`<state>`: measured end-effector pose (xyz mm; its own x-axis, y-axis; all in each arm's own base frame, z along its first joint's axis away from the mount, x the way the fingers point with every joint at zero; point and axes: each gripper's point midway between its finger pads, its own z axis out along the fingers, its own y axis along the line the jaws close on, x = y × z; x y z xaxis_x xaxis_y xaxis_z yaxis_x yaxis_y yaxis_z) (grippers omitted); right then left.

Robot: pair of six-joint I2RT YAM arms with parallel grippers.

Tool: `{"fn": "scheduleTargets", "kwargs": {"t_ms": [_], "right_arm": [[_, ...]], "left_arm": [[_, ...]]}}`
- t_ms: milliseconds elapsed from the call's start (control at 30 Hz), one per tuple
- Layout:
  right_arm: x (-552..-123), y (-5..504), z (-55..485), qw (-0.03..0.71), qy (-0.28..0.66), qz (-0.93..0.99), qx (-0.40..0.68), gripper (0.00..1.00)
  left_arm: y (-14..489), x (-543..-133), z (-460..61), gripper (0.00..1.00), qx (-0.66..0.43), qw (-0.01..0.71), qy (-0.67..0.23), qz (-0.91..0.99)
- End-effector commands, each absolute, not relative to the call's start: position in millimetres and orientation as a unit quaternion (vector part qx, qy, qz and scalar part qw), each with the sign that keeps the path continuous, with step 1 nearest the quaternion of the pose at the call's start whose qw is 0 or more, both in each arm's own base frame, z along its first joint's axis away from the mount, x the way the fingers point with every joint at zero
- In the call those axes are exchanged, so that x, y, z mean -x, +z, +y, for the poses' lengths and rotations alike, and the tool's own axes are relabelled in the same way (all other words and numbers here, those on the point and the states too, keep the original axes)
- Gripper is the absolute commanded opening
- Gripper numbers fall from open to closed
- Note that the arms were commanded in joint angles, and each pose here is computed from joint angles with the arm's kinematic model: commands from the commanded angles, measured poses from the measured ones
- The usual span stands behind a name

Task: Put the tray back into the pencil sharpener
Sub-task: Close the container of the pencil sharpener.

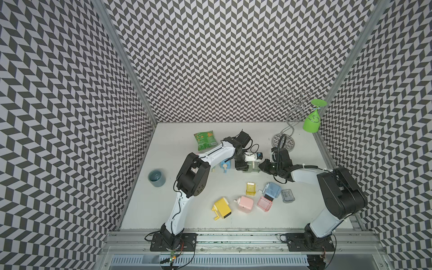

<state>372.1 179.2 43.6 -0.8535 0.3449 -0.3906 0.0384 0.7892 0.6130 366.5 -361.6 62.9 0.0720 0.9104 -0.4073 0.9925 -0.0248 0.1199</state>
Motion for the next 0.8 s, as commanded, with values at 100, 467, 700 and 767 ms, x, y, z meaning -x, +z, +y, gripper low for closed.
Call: {"fn": "scheduleTargets", "kwargs": {"t_ms": [100, 467, 700, 767], "right_arm": [[-377, 62, 196, 0.26, 0.367, 0.888, -0.09, 0.17], [-379, 61, 155, 0.285, 0.34, 0.89, -0.106, 0.29], [-379, 50, 154, 0.279, 0.338, 0.892, -0.11, 0.23], [-380, 48, 157, 0.276, 0.344, 0.891, -0.106, 0.19]], "left_arm": [[71, -364, -366, 0.54, -0.71, 0.197, -0.109, 0.667], [66, -366, -363, 0.54, -0.708, 0.191, -0.099, 0.673], [65, -368, -362, 0.53, -0.707, 0.19, -0.094, 0.675], [65, -368, -362, 0.53, -0.707, 0.191, -0.094, 0.675]]}}
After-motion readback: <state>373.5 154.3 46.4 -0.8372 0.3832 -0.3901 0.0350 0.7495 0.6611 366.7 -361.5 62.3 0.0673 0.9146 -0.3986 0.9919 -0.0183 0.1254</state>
